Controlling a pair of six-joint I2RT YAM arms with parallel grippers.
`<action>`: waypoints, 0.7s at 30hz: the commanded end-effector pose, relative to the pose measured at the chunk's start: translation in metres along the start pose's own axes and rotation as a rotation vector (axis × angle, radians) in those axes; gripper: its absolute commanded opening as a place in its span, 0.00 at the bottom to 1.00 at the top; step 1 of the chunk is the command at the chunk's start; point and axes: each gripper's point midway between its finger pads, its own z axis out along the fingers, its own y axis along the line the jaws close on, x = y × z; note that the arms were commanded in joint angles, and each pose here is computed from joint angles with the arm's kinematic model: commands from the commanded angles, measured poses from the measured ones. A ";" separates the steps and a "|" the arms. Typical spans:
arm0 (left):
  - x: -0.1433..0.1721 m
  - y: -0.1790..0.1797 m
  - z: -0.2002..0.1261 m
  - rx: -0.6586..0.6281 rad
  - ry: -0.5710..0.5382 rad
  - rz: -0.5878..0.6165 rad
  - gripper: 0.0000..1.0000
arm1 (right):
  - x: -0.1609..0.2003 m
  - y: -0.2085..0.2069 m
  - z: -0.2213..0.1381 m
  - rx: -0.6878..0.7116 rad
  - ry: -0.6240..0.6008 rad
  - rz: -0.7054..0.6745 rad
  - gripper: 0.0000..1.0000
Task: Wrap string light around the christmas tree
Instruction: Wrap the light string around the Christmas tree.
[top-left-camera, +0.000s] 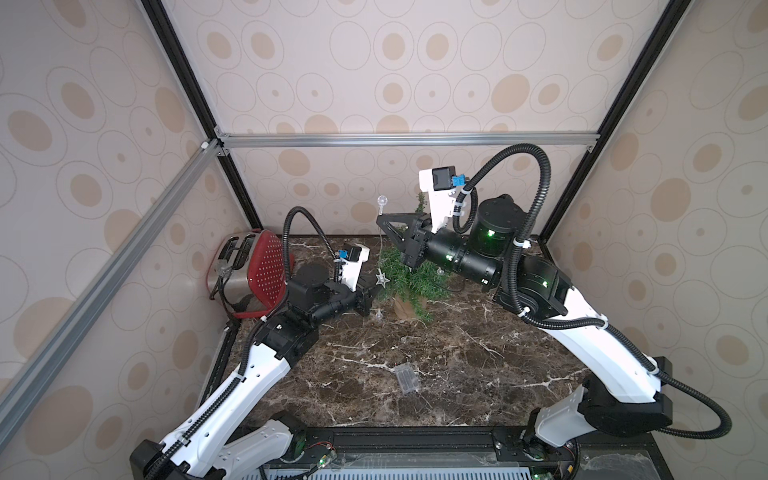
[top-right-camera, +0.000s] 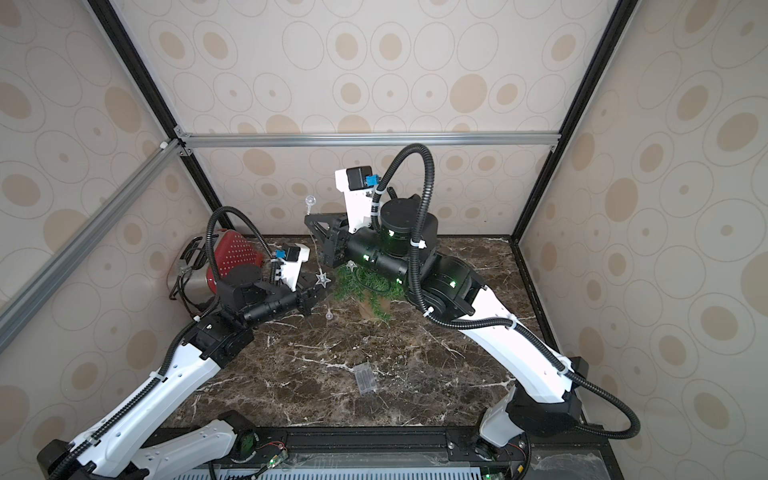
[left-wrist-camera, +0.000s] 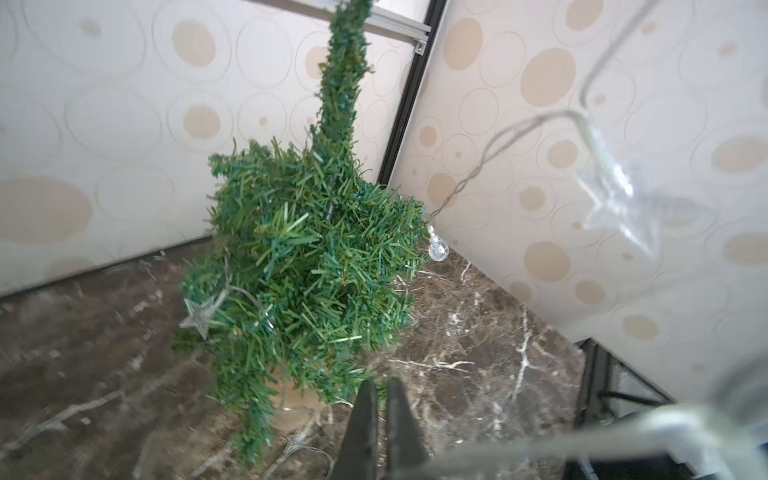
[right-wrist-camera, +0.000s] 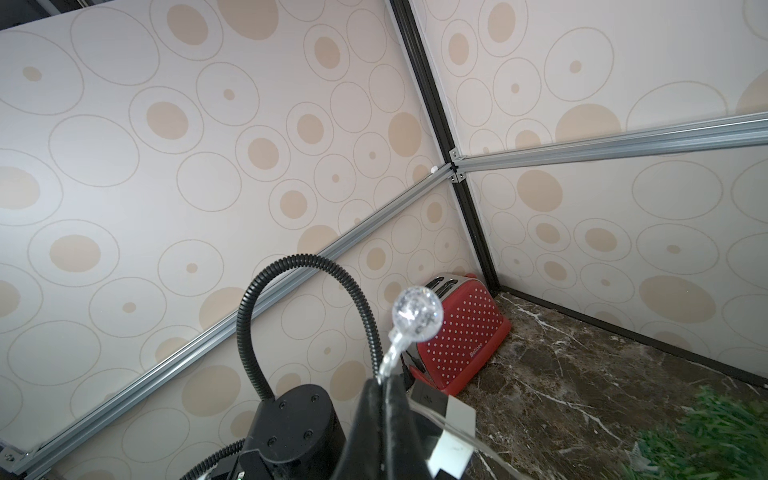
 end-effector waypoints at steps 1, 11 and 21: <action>0.002 0.018 -0.011 -0.130 0.021 0.037 0.00 | -0.005 -0.003 -0.004 0.030 -0.035 0.002 0.00; 0.017 0.086 -0.043 -0.522 0.120 0.047 0.00 | 0.041 -0.048 0.024 0.207 0.042 -0.004 0.00; -0.006 0.134 -0.041 -0.631 0.177 -0.030 0.00 | 0.085 -0.089 0.049 0.373 0.130 -0.029 0.24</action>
